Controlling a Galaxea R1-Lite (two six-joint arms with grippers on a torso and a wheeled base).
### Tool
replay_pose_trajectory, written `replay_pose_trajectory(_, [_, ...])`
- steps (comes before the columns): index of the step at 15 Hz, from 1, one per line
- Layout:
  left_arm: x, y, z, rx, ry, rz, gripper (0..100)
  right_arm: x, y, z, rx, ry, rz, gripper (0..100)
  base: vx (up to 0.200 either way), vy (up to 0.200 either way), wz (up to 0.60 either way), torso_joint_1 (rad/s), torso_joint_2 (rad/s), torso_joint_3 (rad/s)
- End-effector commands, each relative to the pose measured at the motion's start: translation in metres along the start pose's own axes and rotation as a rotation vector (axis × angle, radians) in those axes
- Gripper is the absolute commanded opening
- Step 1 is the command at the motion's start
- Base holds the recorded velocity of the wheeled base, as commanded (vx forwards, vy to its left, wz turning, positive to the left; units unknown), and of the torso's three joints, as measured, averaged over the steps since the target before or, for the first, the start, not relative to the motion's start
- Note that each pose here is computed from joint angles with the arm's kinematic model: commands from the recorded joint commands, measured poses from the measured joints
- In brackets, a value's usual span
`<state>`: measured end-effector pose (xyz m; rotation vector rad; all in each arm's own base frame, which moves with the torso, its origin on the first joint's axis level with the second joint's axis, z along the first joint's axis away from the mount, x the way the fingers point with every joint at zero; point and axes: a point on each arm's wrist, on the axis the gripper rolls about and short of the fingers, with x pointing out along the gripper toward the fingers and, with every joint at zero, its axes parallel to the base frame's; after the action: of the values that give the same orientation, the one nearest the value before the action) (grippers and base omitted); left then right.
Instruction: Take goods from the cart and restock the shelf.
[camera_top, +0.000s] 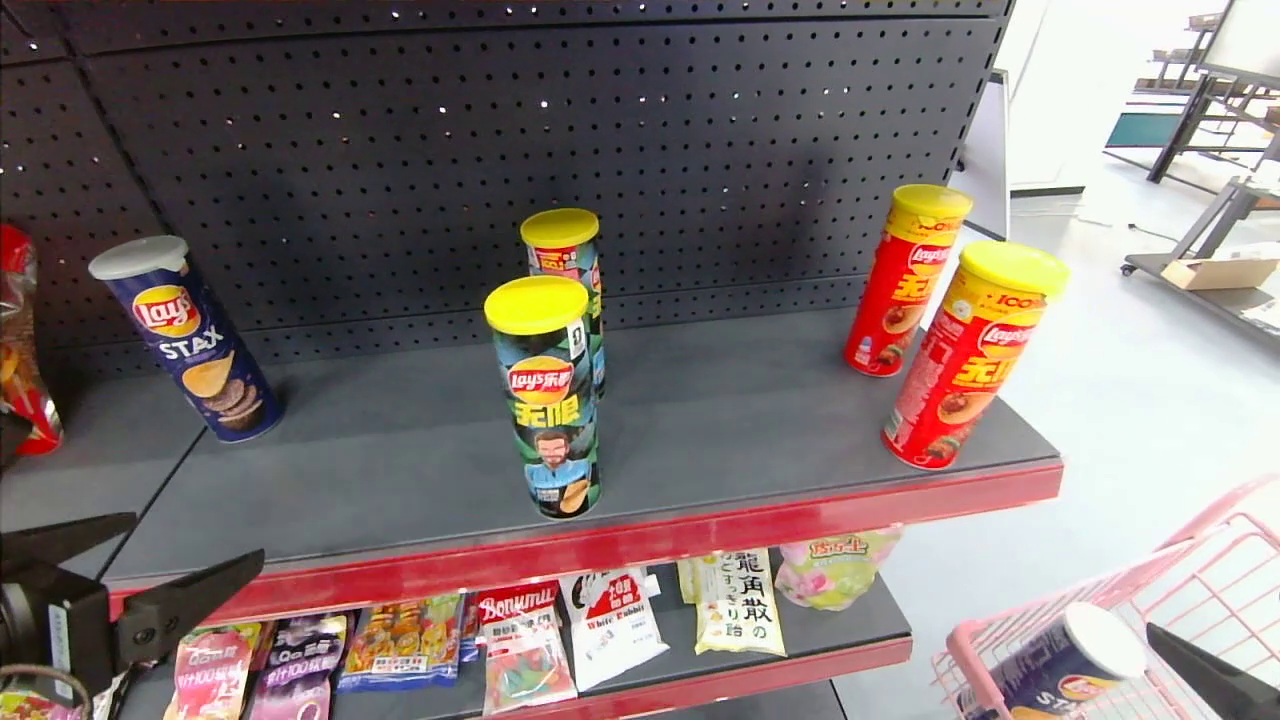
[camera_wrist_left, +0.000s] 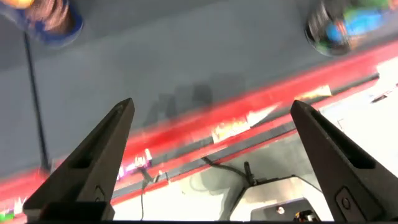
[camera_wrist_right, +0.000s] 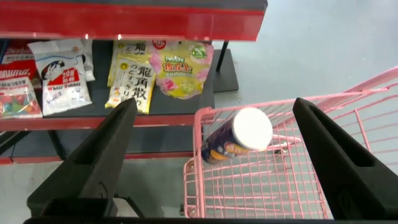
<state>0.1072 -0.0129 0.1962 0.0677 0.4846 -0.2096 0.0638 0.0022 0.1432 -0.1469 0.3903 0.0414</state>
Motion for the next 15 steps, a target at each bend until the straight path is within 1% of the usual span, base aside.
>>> replay_pose_trajectory(1, [-0.002,-0.001,-0.004,0.0,-0.001,-0.001,100,0.0,0.0,0.0,0.001,-0.001,0.0,100,-0.2,0.0,0.0,-0.012,-0.01,-0.002])
replay_pose_trajectory(3, [-0.002,-0.001,-0.007,0.002,0.003,-0.001,100,0.0,0.0,0.0,0.001,0.001,0.0,100,-0.2,0.0,0.0,-0.002,0.0,0.002])
replay_pose_trajectory(5, [-0.004,-0.001,-0.009,0.002,0.003,-0.001,100,0.001,0.0,-0.001,-0.005,0.006,0.002,100,0.0,0.0,0.0,0.0,0.0,0.0])
replay_pose_trajectory(8, [-0.007,-0.001,-0.01,0.003,-0.01,0.001,100,0.001,0.001,-0.003,-0.023,0.017,0.004,100,0.0,0.0,0.0,0.0,0.0,0.0])
replay_pose_trajectory(11, [-0.009,-0.001,-0.01,0.001,-0.016,0.003,100,0.003,0.001,-0.004,-0.029,0.03,0.013,100,0.0,0.0,-0.6,0.007,0.0,0.004])
replay_pose_trajectory(15, [-0.007,-0.002,-0.014,0.0,-0.001,0.002,100,0.006,0.001,-0.005,-0.029,0.049,0.016,100,0.0,0.0,-0.6,0.008,0.0,-0.001])
